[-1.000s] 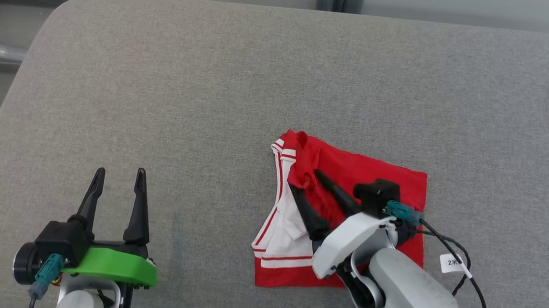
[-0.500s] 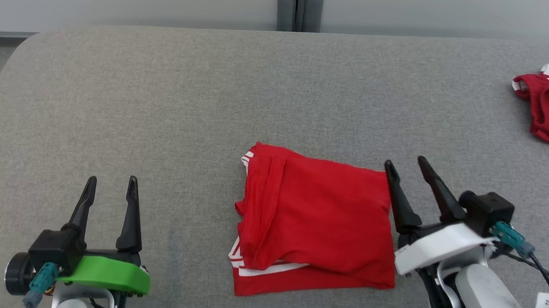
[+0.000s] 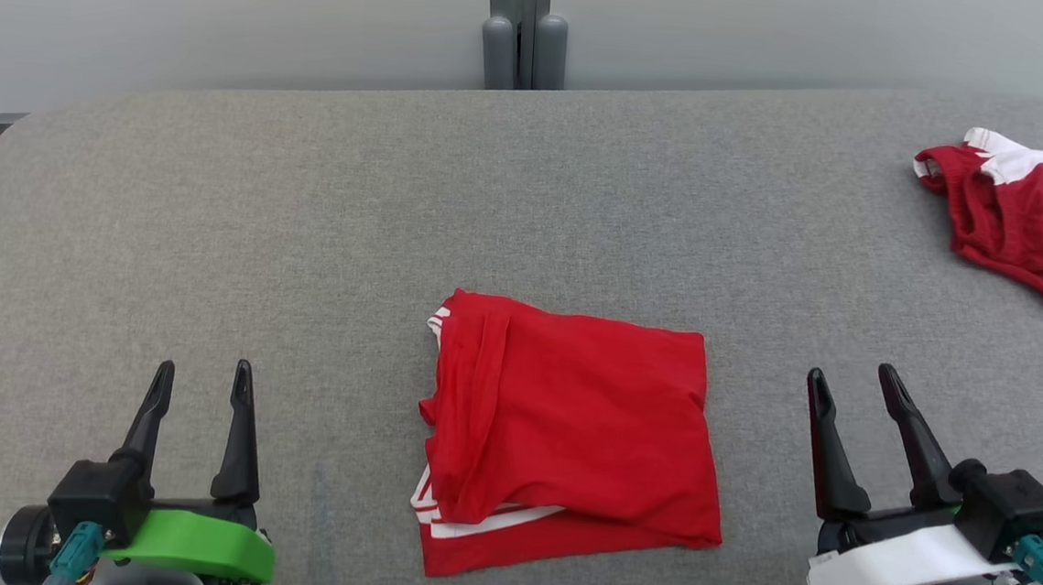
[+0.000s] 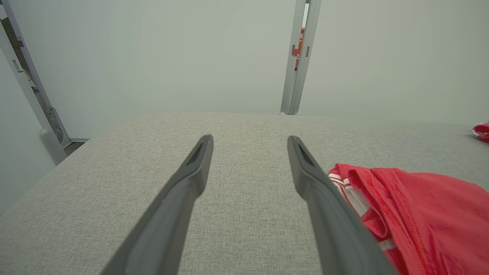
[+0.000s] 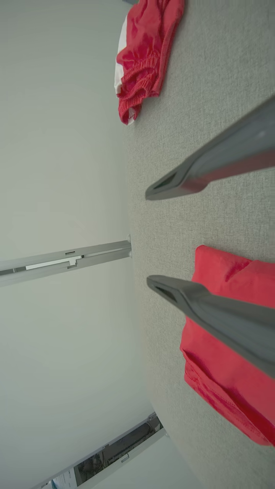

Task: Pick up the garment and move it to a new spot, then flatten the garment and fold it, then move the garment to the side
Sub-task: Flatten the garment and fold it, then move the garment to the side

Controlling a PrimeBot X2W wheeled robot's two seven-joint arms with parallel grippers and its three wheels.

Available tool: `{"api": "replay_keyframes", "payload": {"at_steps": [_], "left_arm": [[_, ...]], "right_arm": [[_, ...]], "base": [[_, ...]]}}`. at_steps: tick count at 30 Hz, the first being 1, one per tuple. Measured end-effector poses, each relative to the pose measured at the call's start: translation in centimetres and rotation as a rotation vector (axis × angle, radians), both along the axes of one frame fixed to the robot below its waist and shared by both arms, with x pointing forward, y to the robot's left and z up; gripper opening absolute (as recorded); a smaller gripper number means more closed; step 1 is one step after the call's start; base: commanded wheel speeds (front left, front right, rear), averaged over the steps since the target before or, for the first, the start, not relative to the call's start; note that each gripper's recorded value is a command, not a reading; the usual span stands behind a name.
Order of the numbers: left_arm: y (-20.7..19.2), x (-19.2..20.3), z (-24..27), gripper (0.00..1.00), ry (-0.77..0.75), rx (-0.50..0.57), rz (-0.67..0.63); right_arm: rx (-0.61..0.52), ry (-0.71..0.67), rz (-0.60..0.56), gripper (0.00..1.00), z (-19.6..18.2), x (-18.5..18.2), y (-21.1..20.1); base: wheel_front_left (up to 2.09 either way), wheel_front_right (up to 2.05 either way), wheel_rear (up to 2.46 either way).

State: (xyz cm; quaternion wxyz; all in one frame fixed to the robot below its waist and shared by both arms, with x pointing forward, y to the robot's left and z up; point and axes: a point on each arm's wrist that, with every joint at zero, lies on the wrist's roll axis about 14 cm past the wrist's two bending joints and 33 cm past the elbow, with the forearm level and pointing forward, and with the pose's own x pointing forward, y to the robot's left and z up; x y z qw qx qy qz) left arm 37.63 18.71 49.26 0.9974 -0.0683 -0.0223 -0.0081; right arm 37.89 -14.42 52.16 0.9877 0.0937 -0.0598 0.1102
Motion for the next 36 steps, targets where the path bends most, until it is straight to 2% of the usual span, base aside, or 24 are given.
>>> {"api": "replay_keyframes", "payload": {"at_steps": [15, 36], "left_arm": [[0.2, -1.3, 0.7, 1.0, -0.021, 0.037, 0.005], [0.6, -1.8, 0.9, 1.0, -0.027, 0.061, 0.007]], "right_arm": [[-0.054, -0.046, -0.05, 1.0, 1.2, -2.6, -1.1], [-0.086, -0.028, -0.073, 1.0, 0.5, -2.7, -1.7]], "base": [[0.0, 0.0, 0.0], [0.0, 0.0, 0.0]]}}
